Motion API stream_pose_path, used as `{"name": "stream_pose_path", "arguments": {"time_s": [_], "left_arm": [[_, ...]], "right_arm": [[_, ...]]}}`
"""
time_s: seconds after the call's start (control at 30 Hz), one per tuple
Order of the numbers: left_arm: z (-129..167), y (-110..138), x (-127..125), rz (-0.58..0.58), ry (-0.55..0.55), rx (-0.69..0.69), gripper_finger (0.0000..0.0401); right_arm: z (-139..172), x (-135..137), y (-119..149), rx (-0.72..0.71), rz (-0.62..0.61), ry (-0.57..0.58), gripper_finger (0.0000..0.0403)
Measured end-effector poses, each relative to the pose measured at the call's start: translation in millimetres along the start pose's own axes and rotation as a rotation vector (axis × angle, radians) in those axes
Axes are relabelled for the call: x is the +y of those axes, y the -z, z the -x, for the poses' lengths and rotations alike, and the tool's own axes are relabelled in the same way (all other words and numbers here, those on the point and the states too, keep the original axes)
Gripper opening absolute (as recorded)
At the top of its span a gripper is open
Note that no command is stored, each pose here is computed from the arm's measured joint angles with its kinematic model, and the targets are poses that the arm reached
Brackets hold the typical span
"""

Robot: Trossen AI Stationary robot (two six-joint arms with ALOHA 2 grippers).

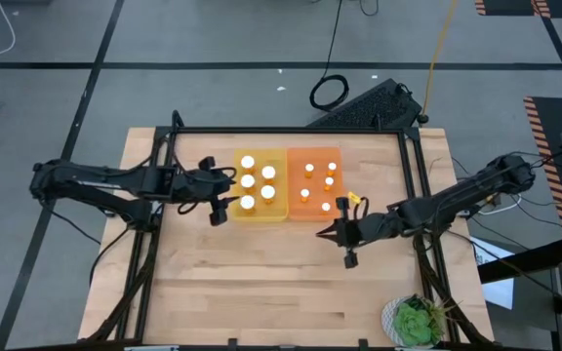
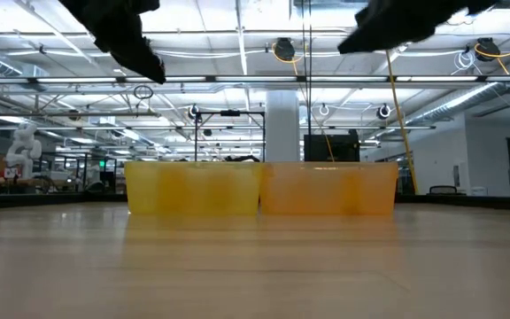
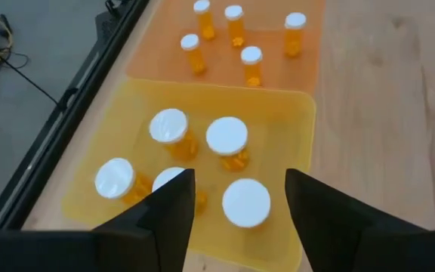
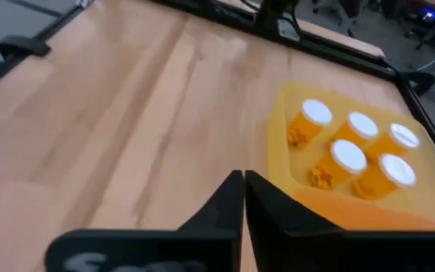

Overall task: Pick and place medicine bottles into bin by pill shape (circle, oval)
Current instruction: Return to Home Position

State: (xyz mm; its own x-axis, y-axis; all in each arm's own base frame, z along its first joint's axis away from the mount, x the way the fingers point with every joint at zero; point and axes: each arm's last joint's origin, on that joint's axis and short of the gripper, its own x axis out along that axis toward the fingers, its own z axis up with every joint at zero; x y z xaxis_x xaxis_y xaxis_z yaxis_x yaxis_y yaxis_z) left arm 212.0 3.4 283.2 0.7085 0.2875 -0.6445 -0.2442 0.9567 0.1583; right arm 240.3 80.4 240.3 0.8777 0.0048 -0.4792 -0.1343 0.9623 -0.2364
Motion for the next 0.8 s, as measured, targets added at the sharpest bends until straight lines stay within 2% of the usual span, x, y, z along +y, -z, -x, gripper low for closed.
{"name": "stream_pose_path", "arguments": {"time_s": [0.23,0.4,0.6,0.73,0.8], "left_arm": [[4,-3,-12,0.016,-0.020,-0.055,0.0177],[1,3,-30,-0.033,-0.058,-0.146,0.0145],[-7,22,-39,-0.111,-0.025,-0.316,0.0109],[-12,33,-37,-0.122,-0.041,-0.328,0.0098],[-15,40,-36,-0.150,-0.047,-0.281,0.0099]], "right_arm": [[25,-19,31,-0.133,-0.012,-0.056,0.0008],[40,-30,54,-0.246,0.012,-0.059,0.0002],[51,-38,78,-0.284,0.043,-0.009,0.0001],[55,-42,91,-0.287,0.061,0.038,0.0001],[55,-43,98,-0.306,0.058,0.062,0.0000]]}}
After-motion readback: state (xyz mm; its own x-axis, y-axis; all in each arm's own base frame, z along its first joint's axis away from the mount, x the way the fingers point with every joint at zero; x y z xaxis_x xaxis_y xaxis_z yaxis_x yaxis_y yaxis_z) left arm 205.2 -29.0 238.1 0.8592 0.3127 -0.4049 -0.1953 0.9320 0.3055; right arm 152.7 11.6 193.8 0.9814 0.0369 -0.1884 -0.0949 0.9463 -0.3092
